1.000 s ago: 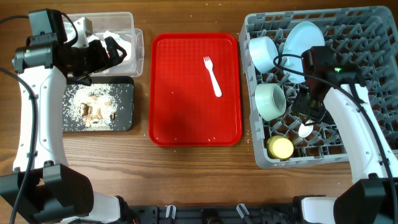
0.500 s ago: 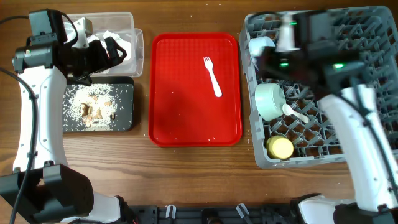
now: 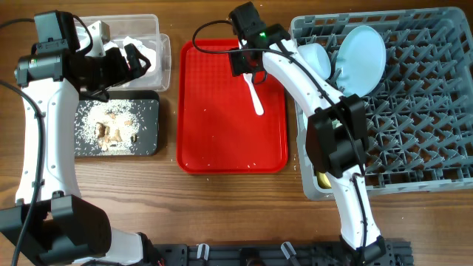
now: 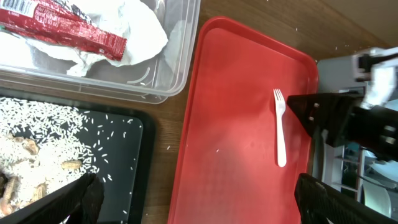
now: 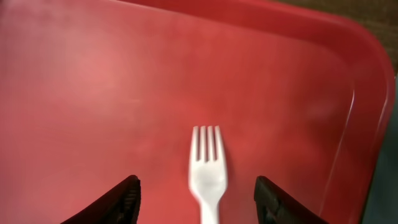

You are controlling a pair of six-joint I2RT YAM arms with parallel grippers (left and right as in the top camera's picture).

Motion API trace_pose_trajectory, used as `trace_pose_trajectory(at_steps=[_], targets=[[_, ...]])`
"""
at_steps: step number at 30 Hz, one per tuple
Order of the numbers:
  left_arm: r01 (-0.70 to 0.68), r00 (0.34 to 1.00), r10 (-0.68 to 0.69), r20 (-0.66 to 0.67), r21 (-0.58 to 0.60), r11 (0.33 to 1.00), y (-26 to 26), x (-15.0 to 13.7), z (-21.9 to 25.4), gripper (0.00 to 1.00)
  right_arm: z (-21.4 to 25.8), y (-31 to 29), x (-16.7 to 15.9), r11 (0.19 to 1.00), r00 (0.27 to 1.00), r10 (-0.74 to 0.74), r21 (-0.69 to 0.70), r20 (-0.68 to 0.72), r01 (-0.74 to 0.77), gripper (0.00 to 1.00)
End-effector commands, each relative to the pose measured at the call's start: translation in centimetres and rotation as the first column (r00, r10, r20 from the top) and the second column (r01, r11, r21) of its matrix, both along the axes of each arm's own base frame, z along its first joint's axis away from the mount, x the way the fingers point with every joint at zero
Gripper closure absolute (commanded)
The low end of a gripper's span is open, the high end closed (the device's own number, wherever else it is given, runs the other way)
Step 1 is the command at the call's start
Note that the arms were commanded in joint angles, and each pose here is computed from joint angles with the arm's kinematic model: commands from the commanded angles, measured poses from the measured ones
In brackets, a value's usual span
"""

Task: Sort waste into correct bins and load items into the dishwasher rack
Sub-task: 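Grasp the white fork on the red tray with the right gripper, then place the white fork into the dish rack with the right gripper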

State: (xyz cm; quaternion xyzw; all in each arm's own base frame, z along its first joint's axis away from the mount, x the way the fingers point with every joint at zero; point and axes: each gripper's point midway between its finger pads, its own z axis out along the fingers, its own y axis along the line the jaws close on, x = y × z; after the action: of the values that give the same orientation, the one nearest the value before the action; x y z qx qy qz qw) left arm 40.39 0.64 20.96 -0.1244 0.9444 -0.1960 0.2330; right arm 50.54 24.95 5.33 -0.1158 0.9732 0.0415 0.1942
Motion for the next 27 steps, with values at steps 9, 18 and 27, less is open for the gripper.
trace_pose_trajectory(at_steps=[9, 18, 27], targets=[[0.005, 1.000, -0.005, 0.018, 0.013, 1.000, 0.4, 0.1, 0.4, 0.00, -5.9, -0.1, -0.7, 0.999, 0.993, 0.042, -0.025, -0.107, -0.045, 0.72], [0.005, 1.000, -0.005, 0.018, 0.013, 1.000, 0.4, 0.1, 0.4, 0.00, -4.9, -0.5, -4.0, 0.998, 0.970, 0.052, -0.007, -0.236, -0.055, 0.84], [0.005, 1.000, -0.005, 0.018, 0.013, 1.000, 0.4, 0.1, 0.4, 0.00, 19.1, -6.2, -9.0, 0.992, 0.999, -0.041, 0.123, 0.001, 0.041, 0.83]])
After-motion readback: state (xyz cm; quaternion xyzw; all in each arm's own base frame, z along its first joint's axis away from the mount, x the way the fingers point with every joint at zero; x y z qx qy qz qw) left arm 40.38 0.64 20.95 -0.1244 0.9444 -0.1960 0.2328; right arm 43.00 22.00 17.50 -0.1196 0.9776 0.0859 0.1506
